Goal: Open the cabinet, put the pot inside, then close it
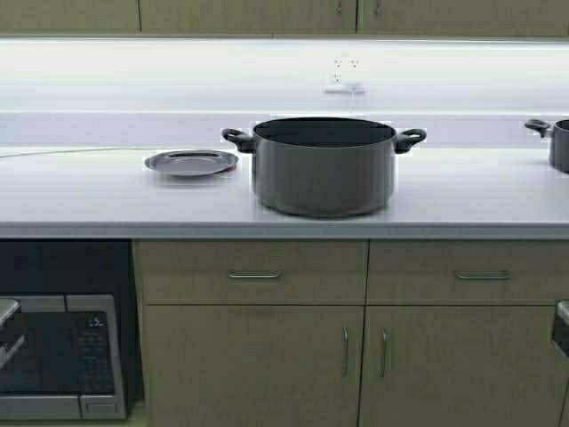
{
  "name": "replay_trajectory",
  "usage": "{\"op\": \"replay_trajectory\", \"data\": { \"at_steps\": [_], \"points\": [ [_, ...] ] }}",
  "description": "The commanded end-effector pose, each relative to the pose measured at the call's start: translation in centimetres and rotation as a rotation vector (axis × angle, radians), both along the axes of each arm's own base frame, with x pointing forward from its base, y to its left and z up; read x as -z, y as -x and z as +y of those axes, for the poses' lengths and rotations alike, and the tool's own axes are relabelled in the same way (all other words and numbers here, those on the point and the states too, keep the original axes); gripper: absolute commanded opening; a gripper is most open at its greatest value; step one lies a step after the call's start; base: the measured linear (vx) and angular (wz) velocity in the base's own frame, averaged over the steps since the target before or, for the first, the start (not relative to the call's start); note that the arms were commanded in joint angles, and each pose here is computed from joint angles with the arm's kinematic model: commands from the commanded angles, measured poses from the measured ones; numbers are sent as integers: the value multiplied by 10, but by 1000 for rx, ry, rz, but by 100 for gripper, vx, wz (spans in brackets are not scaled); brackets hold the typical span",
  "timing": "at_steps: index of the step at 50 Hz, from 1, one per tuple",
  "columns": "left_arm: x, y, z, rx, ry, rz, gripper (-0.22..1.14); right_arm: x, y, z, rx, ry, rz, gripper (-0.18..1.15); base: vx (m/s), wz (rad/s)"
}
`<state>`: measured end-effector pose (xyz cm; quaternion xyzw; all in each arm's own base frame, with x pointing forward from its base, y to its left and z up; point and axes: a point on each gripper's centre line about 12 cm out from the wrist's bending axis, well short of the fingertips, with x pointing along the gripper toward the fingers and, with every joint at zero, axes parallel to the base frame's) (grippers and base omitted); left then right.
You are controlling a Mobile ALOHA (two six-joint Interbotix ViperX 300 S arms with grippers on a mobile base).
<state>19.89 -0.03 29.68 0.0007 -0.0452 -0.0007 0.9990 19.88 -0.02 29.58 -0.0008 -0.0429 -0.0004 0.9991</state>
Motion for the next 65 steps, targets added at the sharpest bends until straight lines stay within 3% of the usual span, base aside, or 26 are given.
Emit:
{"op": "replay_trajectory", "data": {
  "at_steps": [1, 5, 12, 65],
  "points": [
    [-9, -3, -4, 23, -28, -20, -2, 7, -1, 2, -8, 8, 23, 6, 0, -2],
    [-8, -7, -5, 27, -34, -6, 8, 9, -1, 2, -8, 9, 31, 9, 1, -4],
    [-1, -12, -8, 45, -12, 28, 2, 7, -1, 1, -7, 12, 26, 5, 3, -8],
    [4, -16, -11, 58, -2, 37, 2, 9, 1, -6, 28, 6, 26, 6, 21, -7]
  ]
}}
